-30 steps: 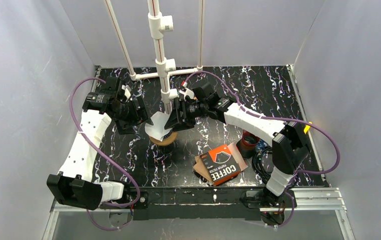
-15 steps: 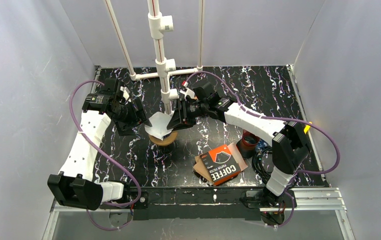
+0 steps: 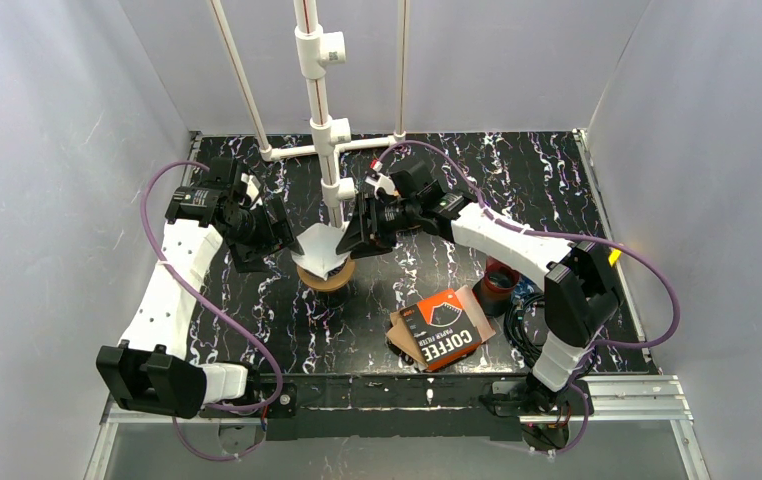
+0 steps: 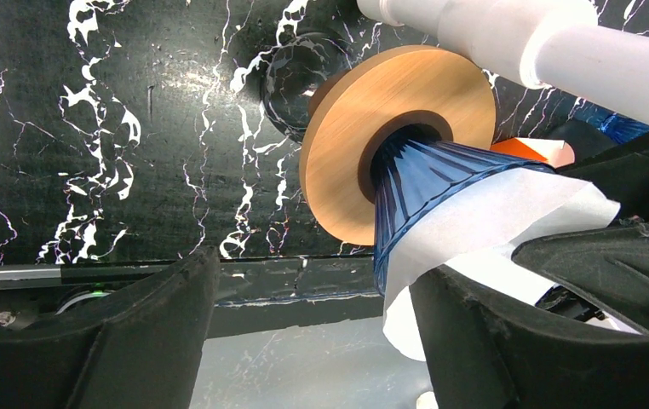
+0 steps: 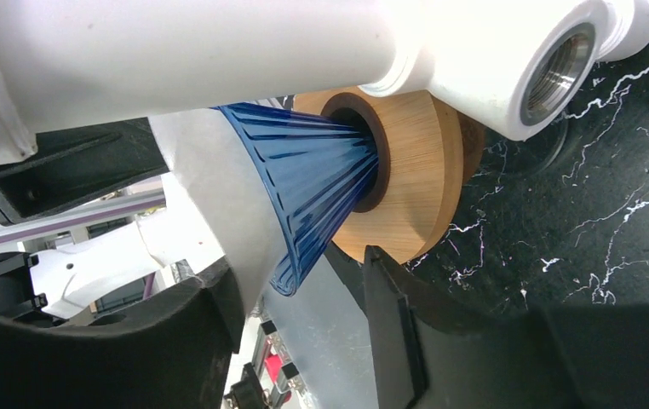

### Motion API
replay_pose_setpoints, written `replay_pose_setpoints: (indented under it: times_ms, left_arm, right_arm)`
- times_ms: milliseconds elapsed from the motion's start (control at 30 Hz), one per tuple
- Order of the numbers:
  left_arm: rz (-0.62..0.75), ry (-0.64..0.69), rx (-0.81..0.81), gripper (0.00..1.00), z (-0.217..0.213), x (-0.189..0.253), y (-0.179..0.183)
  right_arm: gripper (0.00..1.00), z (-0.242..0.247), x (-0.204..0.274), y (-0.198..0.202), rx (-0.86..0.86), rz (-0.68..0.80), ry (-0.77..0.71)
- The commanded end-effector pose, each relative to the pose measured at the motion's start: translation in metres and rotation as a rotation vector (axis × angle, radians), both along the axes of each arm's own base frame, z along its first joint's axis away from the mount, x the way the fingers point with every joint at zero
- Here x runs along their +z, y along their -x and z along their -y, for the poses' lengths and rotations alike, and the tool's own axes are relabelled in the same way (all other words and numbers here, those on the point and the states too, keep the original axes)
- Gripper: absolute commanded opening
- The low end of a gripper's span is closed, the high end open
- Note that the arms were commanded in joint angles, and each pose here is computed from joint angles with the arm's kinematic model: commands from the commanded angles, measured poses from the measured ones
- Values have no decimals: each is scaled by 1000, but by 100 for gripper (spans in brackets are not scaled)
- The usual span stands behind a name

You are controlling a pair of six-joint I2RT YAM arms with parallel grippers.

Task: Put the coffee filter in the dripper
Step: Place the coffee filter in the coffee dripper.

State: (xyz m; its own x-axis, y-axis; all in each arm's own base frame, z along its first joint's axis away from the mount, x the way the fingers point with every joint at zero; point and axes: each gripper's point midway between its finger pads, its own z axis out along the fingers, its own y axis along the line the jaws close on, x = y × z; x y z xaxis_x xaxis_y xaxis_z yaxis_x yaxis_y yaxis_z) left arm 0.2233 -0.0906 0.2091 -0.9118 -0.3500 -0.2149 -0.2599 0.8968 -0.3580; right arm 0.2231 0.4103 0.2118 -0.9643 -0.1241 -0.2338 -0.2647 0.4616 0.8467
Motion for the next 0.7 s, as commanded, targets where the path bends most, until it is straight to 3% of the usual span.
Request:
replay_pose_setpoints:
  times_ms: [0, 300, 667]
  left_arm:
    - [37, 3, -18, 81, -1, 12, -1]
    - [126, 33, -31, 88, 3, 33, -7]
    - [315, 37, -44, 97, 1, 64, -9]
  right_arm:
    - [62, -5, 24, -7, 9, 76, -52]
    - [82, -1, 43, -6, 2, 134, -85]
    - [93, 14, 61, -10, -45, 224, -89]
